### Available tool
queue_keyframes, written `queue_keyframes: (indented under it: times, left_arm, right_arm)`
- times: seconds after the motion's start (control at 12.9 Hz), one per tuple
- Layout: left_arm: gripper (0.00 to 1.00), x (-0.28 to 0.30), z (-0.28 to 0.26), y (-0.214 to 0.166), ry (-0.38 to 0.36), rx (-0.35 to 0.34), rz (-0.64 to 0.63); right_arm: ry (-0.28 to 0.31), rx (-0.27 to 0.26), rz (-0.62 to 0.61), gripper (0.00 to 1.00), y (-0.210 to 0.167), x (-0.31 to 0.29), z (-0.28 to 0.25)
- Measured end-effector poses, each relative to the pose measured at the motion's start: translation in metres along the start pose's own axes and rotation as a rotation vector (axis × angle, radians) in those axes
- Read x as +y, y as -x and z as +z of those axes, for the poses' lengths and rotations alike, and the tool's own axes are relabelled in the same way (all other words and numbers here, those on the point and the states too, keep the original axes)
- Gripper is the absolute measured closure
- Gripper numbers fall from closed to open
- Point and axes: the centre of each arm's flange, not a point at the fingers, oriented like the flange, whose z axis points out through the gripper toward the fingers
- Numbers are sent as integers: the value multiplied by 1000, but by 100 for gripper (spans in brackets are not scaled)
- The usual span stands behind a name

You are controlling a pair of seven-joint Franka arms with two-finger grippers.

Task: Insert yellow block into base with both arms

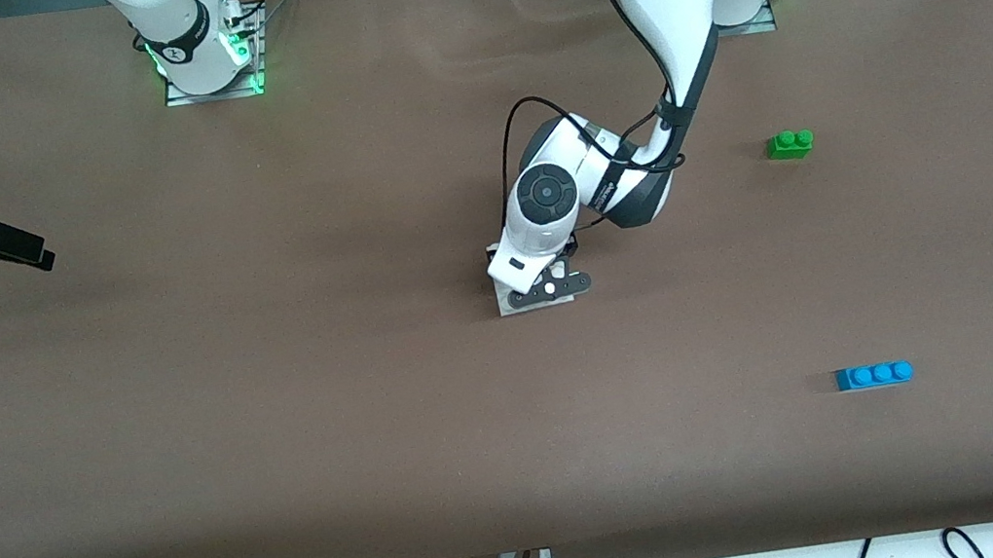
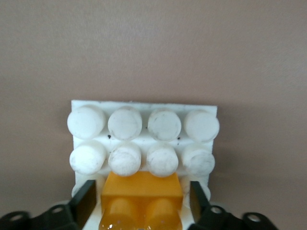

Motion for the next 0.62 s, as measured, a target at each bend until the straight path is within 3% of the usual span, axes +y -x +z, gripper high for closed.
queue_keyframes:
  times: [0.08, 0.31, 0.47, 0.62]
  left_arm:
    - [0, 0, -15, -5, 14, 17, -5]
    - [0, -16, -85, -22, 52, 64, -37]
    - [0, -51, -141, -32, 63, 86, -63]
    - [0, -107, -196, -36, 29, 66, -9]
  right_arm:
    - [0, 0, 0, 0, 0, 0, 0]
    - [0, -1, 0, 0, 0, 0, 0]
    - [0, -1, 0, 0, 0, 0, 0]
    - [0, -1, 0, 0, 0, 0, 0]
